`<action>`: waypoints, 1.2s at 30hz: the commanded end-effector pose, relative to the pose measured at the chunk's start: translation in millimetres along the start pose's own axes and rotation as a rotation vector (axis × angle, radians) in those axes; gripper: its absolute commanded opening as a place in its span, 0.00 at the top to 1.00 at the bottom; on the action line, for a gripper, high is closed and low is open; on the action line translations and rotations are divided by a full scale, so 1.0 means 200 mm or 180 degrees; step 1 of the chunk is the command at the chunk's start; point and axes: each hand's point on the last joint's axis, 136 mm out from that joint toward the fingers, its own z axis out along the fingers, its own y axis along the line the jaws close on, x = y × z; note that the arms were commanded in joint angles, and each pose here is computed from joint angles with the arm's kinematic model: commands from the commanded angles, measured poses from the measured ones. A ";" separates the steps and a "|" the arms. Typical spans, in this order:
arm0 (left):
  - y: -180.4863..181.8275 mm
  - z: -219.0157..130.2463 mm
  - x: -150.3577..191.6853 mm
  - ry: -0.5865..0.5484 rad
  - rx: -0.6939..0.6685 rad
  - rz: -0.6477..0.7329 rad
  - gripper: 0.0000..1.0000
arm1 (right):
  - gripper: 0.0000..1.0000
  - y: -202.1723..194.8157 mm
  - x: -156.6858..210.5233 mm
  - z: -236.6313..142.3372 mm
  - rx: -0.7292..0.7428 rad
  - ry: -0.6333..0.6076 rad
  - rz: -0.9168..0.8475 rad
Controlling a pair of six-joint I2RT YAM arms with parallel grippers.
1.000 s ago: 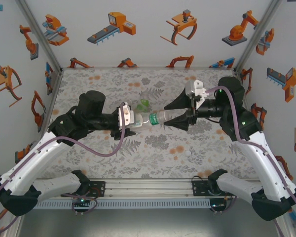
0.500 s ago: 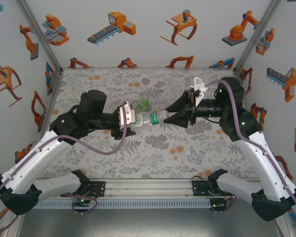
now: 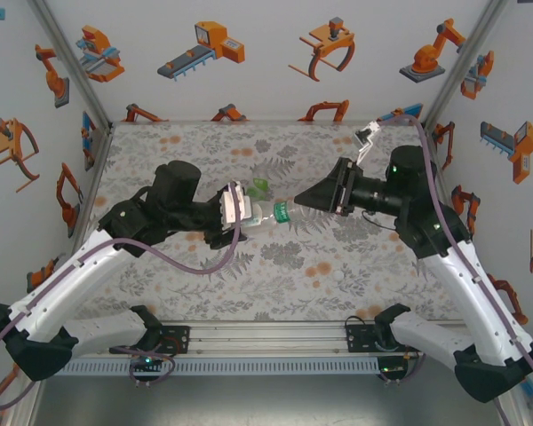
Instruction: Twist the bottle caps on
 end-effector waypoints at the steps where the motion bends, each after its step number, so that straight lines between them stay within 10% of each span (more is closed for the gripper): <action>1: 0.11 -0.03 -0.11 -0.0208 -0.0316 0.0139 1.00 | 1.00 -0.13 0.13 0.03 0.0438 0.0386 0.1441; 5: 0.11 -0.03 -0.11 -0.0200 -0.0317 0.0150 1.00 | 1.00 -0.15 0.15 0.02 0.0633 0.0502 0.1593; 17: 0.09 0.00 -0.12 -0.0229 -0.0207 0.0156 1.00 | 0.42 -0.11 0.11 0.05 0.0561 0.0594 0.1202; 36: 0.06 0.06 -0.16 -0.0303 0.0031 0.0142 1.00 | 0.44 -0.14 0.08 0.09 0.0516 0.0467 0.1184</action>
